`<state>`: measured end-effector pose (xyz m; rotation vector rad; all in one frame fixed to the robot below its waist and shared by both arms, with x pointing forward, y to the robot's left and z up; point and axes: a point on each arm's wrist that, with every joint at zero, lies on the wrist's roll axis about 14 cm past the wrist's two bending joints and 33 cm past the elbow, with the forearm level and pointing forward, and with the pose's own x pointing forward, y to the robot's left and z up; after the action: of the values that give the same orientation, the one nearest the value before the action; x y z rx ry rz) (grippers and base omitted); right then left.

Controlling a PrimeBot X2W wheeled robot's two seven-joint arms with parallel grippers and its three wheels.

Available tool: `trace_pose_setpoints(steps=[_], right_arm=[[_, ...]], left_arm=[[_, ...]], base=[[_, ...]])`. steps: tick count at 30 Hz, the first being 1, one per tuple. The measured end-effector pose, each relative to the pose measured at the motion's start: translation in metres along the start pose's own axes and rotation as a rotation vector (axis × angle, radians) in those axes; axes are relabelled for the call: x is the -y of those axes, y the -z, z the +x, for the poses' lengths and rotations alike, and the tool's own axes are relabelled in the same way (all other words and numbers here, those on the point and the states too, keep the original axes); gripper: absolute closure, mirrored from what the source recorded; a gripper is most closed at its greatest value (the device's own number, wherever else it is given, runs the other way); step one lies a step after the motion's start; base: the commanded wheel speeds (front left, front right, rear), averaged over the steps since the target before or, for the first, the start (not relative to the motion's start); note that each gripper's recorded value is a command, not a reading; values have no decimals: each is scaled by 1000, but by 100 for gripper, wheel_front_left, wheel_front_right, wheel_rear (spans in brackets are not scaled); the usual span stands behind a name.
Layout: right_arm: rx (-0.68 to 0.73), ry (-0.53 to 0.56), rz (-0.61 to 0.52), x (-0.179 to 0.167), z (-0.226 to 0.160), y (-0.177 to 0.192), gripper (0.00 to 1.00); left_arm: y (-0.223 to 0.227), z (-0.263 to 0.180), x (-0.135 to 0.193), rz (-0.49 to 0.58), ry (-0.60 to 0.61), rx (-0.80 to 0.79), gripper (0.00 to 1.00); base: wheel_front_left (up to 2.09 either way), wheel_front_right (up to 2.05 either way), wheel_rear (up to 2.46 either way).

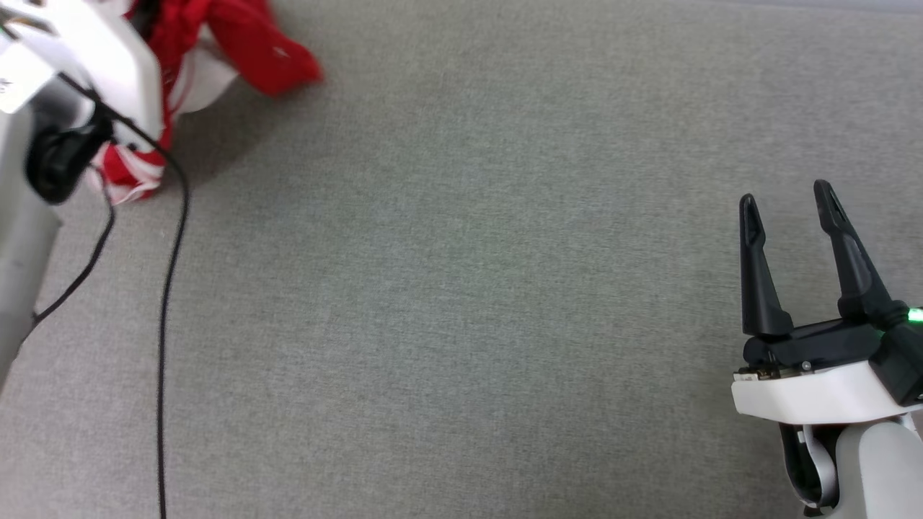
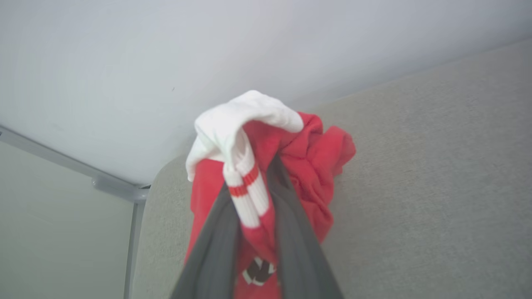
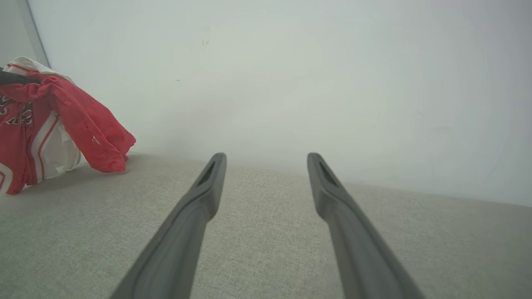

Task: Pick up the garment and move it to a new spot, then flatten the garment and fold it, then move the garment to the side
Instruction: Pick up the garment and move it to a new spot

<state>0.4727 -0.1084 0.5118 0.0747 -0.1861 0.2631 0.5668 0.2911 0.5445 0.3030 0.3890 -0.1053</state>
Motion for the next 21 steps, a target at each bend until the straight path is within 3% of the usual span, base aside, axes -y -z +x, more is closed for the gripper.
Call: trace_pose_setpoints(steps=[9, 21], right_arm=[[21, 83, -2, 25, -21, -20, 0], [32, 237, -34, 73, -59, -40, 0]], left_arm=[[-73, 8, 124, 119, 274, 221, 100], [-111, -28, 320, 190, 713, 414, 100]], base=[[0, 0, 0], [0, 0, 0]])
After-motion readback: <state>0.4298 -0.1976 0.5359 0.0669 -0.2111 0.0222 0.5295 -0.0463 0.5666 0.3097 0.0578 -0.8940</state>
